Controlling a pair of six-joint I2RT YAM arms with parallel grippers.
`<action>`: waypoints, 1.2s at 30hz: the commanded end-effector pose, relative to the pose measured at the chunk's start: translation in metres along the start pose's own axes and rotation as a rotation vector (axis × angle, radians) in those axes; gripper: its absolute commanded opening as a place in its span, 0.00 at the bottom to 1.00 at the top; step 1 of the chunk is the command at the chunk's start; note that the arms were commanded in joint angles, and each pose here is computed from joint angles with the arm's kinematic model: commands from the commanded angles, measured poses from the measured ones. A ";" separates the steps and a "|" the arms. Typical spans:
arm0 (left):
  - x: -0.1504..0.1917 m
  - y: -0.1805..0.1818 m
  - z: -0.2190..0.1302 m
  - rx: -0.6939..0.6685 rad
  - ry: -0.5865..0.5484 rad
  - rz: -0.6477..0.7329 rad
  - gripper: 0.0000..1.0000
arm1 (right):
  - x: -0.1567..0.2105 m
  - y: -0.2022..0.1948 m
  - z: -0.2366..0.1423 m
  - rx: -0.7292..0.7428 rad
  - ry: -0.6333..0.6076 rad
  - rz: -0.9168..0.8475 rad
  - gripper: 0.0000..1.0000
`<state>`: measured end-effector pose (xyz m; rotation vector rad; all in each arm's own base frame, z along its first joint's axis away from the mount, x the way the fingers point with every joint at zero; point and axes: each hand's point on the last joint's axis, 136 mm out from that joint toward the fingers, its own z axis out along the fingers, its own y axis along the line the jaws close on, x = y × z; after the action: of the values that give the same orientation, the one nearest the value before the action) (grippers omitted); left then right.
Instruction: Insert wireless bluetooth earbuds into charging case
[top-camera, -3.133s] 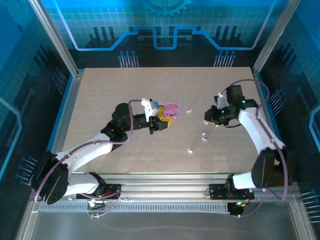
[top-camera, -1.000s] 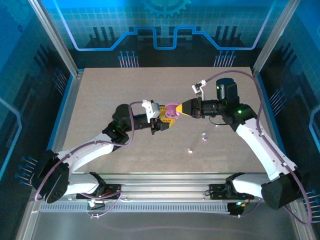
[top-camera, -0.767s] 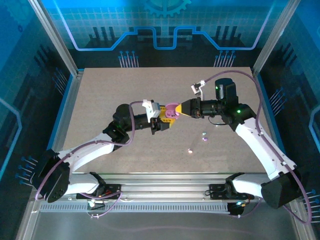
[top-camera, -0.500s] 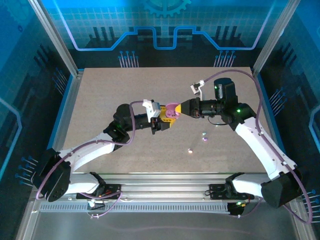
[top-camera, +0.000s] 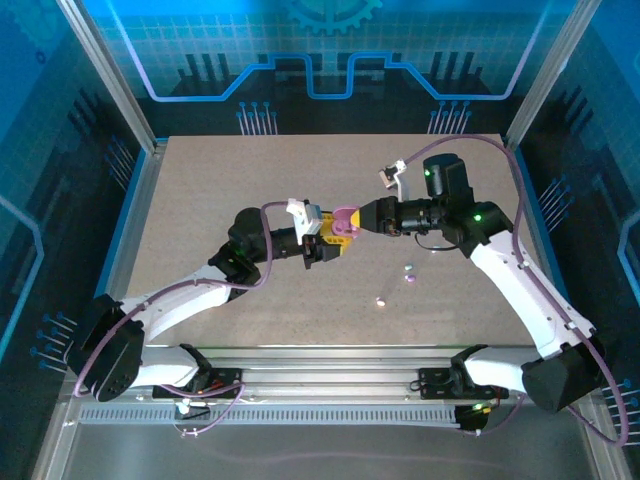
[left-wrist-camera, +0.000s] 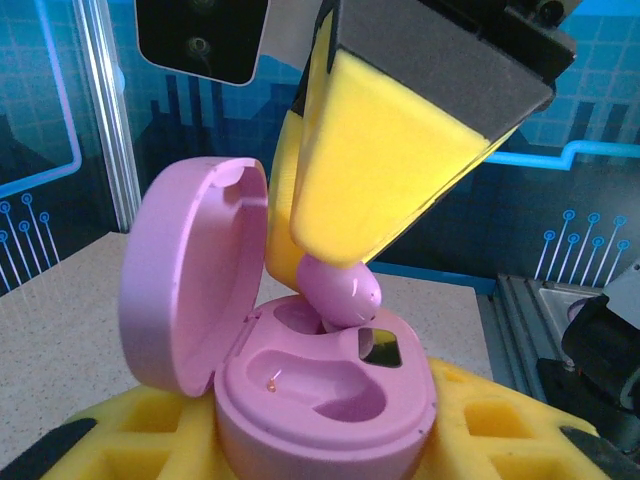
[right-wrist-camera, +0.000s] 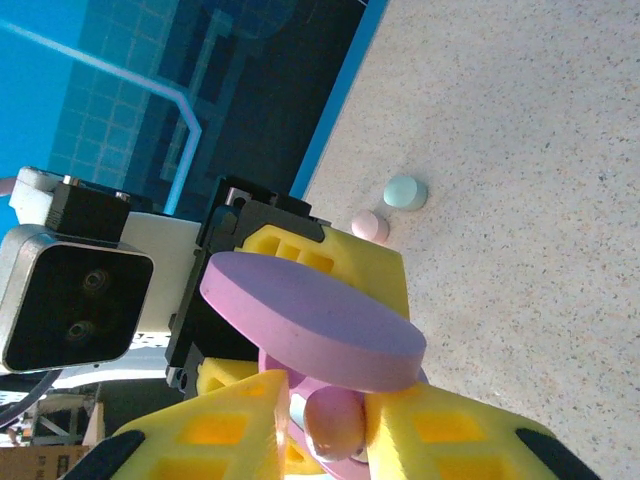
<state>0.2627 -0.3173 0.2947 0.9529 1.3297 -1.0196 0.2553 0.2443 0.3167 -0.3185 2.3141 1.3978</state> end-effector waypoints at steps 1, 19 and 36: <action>-0.028 -0.010 0.002 0.046 -0.077 0.055 0.37 | 0.001 -0.004 0.000 0.052 0.004 -0.005 0.30; -0.024 -0.008 0.001 0.033 -0.058 0.064 0.37 | -0.002 0.015 -0.022 0.067 -0.050 -0.051 0.39; -0.021 -0.001 -0.010 -0.055 -0.053 0.084 0.37 | 0.030 -0.150 -0.094 0.539 -0.289 0.296 0.35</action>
<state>0.2645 -0.3107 0.3056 0.9248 1.3039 -0.9638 0.2669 0.1124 0.2894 0.1818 2.2434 0.8944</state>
